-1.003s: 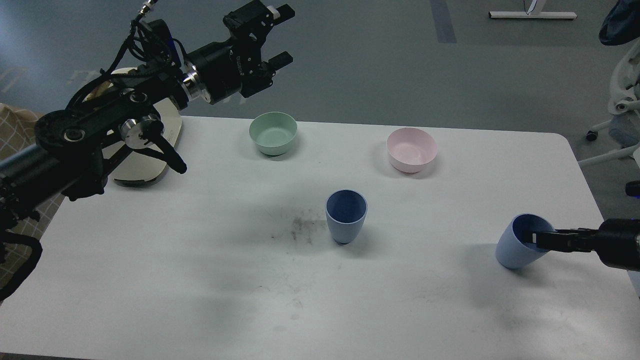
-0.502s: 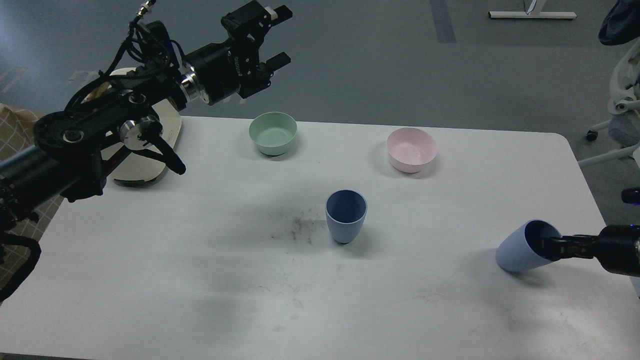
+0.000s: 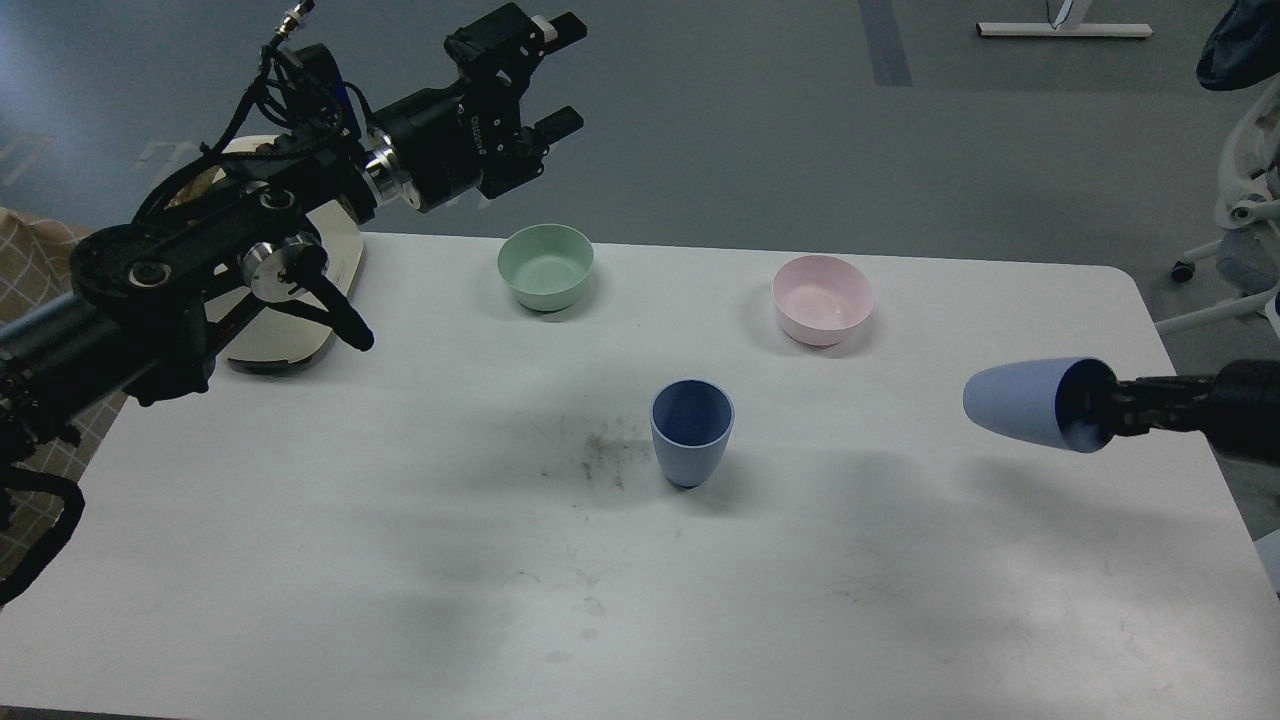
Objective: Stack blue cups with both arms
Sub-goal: 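Lift the blue cup and carry it over the centered cup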
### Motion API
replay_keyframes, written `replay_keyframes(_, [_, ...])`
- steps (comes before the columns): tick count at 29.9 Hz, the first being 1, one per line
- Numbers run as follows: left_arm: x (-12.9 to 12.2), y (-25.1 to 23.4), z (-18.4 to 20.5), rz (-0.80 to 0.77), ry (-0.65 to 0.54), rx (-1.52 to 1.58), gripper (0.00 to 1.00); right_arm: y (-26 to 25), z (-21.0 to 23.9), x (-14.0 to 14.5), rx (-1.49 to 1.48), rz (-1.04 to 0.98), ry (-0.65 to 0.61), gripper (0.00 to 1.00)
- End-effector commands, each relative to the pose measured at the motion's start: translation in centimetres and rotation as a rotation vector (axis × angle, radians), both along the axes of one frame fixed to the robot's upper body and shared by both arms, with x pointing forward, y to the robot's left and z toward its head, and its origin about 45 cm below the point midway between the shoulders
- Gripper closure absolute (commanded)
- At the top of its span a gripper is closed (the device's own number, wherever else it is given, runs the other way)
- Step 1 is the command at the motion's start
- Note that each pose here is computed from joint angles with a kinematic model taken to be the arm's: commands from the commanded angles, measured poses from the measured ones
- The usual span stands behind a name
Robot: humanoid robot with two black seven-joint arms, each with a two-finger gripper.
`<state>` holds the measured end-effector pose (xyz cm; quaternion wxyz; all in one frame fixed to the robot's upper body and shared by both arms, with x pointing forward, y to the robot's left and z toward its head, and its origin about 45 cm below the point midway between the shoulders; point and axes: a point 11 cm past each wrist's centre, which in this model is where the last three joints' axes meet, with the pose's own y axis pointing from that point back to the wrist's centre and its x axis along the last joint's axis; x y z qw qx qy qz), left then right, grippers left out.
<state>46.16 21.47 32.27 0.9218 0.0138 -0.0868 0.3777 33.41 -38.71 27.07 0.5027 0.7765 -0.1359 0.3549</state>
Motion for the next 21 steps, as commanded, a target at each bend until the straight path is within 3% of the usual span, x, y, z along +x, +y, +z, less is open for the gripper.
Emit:
replay_keyframes(1, [0.0, 0.0, -0.1, -0.002, 0.0, 0.002, 0.02, 1.8, 4.0, 1.7, 0.005, 0.054, -0.104, 1.0])
replay_keyframes(4, [0.0, 0.0, -0.1, -0.002, 0.002, 0.003, 0.02, 3.7, 6.5, 3.0, 0.012, 0.106, -0.176, 1.0])
replay_keyframes(11, [0.0, 0.1, -0.1, 0.005, 0.0, 0.005, 0.02, 11.3, 8.0, 5.3, 0.035, 0.285, -0.238, 1.0])
replay_keyframes(16, [0.3, 0.4, -0.3, 0.018, 0.003, 0.011, 0.02, 17.0, 8.7, 7.0, -0.033, 0.427, -0.233, 1.0])
replay_keyframes(21, [0.8, 1.1, -0.8, 0.046, 0.012, 0.02, 0.02, 20.8, 8.2, 6.1, -0.128, 0.579, -0.168, 1.0])
